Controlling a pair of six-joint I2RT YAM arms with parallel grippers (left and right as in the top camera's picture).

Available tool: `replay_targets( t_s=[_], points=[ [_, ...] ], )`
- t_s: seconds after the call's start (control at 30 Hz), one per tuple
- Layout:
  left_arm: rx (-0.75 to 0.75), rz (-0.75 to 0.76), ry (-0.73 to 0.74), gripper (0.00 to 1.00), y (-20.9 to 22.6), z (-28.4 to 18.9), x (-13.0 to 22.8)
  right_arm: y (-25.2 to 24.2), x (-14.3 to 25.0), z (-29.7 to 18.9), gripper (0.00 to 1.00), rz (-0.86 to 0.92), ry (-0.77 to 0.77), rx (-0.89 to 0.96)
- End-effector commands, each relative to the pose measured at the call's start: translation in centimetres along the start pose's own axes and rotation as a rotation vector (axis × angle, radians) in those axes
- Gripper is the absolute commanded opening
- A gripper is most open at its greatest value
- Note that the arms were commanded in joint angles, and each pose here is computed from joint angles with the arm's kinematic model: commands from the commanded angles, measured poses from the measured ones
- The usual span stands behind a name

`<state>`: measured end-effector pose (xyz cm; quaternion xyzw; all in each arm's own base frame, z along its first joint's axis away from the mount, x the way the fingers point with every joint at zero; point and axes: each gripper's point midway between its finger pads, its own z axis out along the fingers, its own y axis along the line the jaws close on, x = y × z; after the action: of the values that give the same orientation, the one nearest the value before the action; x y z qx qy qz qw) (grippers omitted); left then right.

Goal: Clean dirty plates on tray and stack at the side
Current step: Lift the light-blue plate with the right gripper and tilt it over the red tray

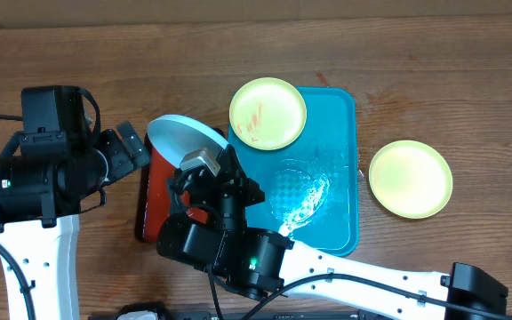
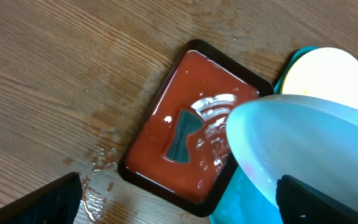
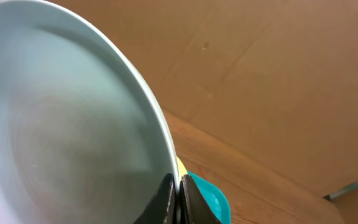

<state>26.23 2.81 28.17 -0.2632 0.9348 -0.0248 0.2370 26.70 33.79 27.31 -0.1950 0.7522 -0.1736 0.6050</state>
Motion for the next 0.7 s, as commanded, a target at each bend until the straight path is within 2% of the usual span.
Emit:
replay_targets(
  t_s=[0.0, 0.67],
  points=[
    [-0.011, 0.01, -0.023, 1.0, 0.14, -0.38, -0.57, -0.18, -1.09, -0.44, 0.04, 0.043, -0.015, -0.014],
    [-0.011, 0.01, -0.023, 1.0, 0.14, -0.38, -0.57, -0.72, -1.2, -0.04, 0.04, 0.062, -0.015, 0.01]
  ],
)
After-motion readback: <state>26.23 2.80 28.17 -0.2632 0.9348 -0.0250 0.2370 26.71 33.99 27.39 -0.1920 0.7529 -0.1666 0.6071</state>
